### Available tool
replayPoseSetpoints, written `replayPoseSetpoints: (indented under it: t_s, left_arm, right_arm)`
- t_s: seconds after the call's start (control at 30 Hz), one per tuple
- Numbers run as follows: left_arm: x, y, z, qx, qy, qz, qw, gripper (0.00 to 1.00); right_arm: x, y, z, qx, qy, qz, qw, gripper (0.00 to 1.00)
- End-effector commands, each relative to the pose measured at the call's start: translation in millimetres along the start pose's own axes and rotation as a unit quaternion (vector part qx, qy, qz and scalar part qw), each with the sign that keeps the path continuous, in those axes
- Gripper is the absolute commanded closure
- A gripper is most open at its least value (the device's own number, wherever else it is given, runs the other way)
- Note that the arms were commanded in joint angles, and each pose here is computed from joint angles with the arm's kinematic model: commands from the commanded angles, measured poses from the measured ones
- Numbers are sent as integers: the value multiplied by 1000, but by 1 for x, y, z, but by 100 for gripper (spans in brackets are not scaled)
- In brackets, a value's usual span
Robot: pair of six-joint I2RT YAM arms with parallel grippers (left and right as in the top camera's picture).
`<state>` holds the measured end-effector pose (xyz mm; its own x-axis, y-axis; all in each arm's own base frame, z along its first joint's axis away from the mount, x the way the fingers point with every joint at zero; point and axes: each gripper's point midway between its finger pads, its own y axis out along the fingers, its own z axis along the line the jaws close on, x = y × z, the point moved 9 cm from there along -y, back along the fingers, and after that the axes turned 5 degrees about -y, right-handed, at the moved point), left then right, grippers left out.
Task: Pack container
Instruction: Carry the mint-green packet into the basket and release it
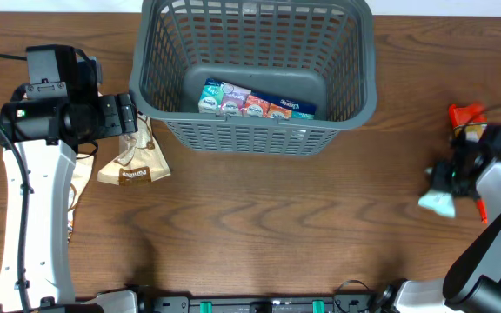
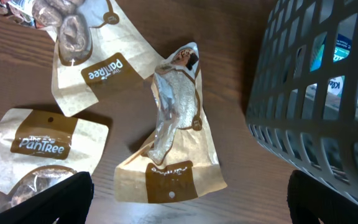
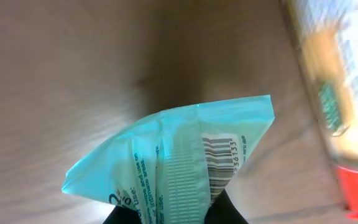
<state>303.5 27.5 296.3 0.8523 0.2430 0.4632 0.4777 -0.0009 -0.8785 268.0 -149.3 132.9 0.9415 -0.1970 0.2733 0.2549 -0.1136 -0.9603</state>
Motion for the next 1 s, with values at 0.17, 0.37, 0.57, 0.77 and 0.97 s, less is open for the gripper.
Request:
replayPoseSetpoints:
  t_s: [0.17, 0.37, 0.57, 0.77, 0.97]
  left_arm:
    - [-1, 3, 0, -4, 2, 6, 1000, 9]
    - [-2, 3, 0, -4, 2, 7, 1000, 8]
    - [-2, 3, 0, -4, 2, 9, 1000, 9]
    - [-3, 3, 0, -3, 2, 13, 1000, 8]
    - [-6, 3, 1, -2, 1, 20, 1000, 9]
  right_arm:
    - [100, -150, 39, 4, -48, -201, 978, 99]
    - [121, -251, 111, 54, -244, -309, 917, 99]
    - [99, -320, 196, 80, -483, -391, 779, 99]
    - [80, -333, 258, 115, -619, -430, 648, 99]
    - [87, -282, 301, 142, -702, -374, 589, 99]
